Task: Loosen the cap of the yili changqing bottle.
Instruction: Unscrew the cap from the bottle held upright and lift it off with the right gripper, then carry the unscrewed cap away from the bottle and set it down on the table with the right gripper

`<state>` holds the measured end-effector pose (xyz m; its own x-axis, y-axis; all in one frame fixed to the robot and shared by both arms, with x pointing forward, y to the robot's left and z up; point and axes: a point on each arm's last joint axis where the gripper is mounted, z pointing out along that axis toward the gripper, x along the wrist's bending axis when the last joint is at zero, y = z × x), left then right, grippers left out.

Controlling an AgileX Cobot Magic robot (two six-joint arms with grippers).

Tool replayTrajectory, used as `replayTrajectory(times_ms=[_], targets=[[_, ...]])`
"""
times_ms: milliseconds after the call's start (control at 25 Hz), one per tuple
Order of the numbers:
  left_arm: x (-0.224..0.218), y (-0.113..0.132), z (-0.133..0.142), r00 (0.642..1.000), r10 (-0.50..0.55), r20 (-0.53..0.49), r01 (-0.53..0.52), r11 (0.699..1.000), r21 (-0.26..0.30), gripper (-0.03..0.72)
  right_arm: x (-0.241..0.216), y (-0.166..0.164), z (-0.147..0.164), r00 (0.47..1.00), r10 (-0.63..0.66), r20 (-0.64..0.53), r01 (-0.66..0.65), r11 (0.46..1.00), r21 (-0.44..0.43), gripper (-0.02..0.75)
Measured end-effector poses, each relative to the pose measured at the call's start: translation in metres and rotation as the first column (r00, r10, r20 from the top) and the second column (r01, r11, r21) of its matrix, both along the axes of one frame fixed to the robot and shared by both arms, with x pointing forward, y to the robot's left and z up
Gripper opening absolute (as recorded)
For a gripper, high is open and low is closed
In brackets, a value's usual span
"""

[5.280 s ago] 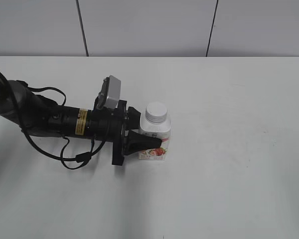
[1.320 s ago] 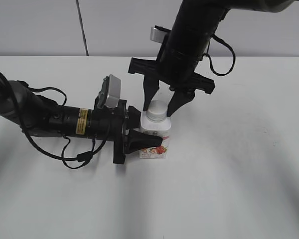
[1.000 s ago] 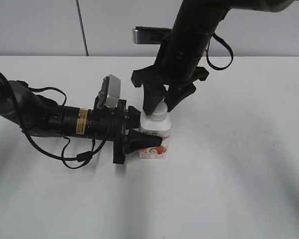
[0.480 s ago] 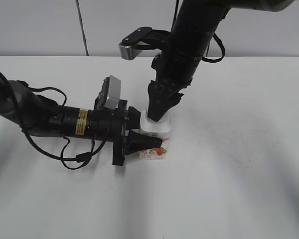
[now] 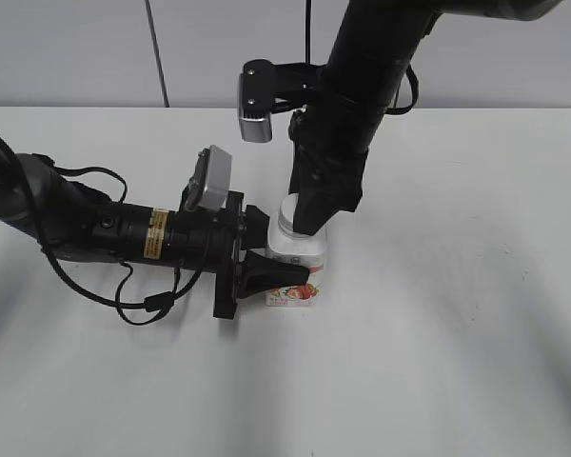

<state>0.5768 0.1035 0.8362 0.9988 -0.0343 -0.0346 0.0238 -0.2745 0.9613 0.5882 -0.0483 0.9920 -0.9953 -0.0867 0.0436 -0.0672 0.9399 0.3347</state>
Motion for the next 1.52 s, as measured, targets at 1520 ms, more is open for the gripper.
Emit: replayTrajectory(times_ms=[1520], targets=[[0.0, 0.0, 0.0, 1.0, 0.005, -0.014, -0.005, 1.0, 0.0, 0.356, 0.057, -0.07, 0.047, 0.755, -0.651, -0.073, 0.654, 0.755, 0.035, 0.386]])
